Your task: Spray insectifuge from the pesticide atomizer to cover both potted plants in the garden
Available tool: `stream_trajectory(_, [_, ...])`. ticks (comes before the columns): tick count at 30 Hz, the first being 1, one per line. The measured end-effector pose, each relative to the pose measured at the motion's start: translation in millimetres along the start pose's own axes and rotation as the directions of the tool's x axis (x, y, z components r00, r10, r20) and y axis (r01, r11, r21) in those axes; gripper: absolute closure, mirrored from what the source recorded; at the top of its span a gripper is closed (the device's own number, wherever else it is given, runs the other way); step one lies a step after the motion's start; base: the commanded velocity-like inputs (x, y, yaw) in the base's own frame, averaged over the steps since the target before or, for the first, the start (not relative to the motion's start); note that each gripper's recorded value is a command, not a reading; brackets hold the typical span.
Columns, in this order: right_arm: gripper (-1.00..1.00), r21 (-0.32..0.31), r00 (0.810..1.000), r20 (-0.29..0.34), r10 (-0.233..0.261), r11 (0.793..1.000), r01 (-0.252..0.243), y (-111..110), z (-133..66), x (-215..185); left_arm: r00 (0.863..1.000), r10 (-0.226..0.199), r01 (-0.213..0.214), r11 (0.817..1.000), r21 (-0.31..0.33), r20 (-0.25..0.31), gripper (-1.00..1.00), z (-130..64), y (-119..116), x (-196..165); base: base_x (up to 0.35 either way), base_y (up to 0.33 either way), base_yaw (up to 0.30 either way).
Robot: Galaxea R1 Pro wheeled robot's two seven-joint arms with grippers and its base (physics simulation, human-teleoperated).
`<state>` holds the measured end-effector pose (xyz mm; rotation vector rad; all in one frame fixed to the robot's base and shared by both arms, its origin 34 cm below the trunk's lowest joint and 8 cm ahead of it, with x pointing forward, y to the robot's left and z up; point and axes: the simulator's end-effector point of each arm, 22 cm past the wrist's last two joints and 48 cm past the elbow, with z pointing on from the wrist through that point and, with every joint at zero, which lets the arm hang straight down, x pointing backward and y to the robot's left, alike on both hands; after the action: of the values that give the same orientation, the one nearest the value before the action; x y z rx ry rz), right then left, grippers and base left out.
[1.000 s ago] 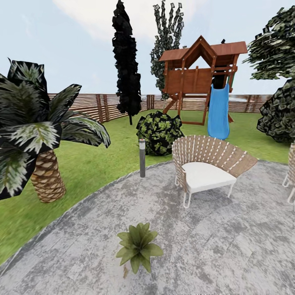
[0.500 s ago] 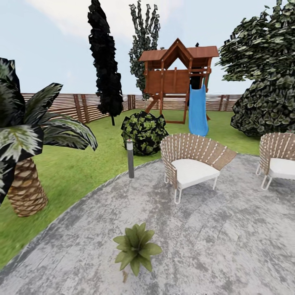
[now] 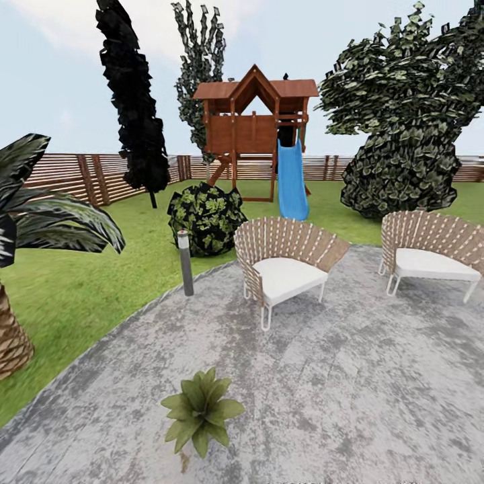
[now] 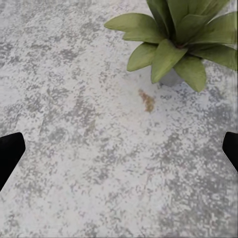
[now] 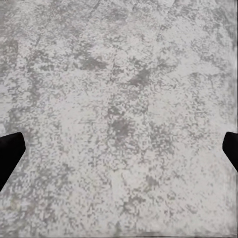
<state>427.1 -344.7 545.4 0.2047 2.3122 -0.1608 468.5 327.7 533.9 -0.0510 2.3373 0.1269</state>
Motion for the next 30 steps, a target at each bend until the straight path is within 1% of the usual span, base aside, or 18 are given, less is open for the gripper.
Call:
stream_trajectory(8, [-1.00, 0.000, 1.000, 0.000, 0.000, 1.000, 0.000, 0, 0.0, 0, 1.000, -0.001, 0.001, 1.000, -0.006, -0.001, -1.00, -0.1, 1, 0, 0.000, 0.000, -0.300])
stream_trajectory(16, [-1.00, 0.000, 1.000, 0.000, 0.000, 1.000, 0.000, 0, 0.0, 0, 1.000, -0.031, 0.031, 0.998, -0.054, 0.000, -1.00, -0.2, 14, 0, 0.000, 0.000, -0.300])
stream_trajectory(30, [-1.00, -0.001, 1.000, 0.000, 0.000, 1.000, 0.000, 1, -0.1, 0, 1.000, -0.015, 0.015, 0.999, -0.035, 0.002, -1.00, 0.0, 9, 0, 0.000, 0.000, -0.300])
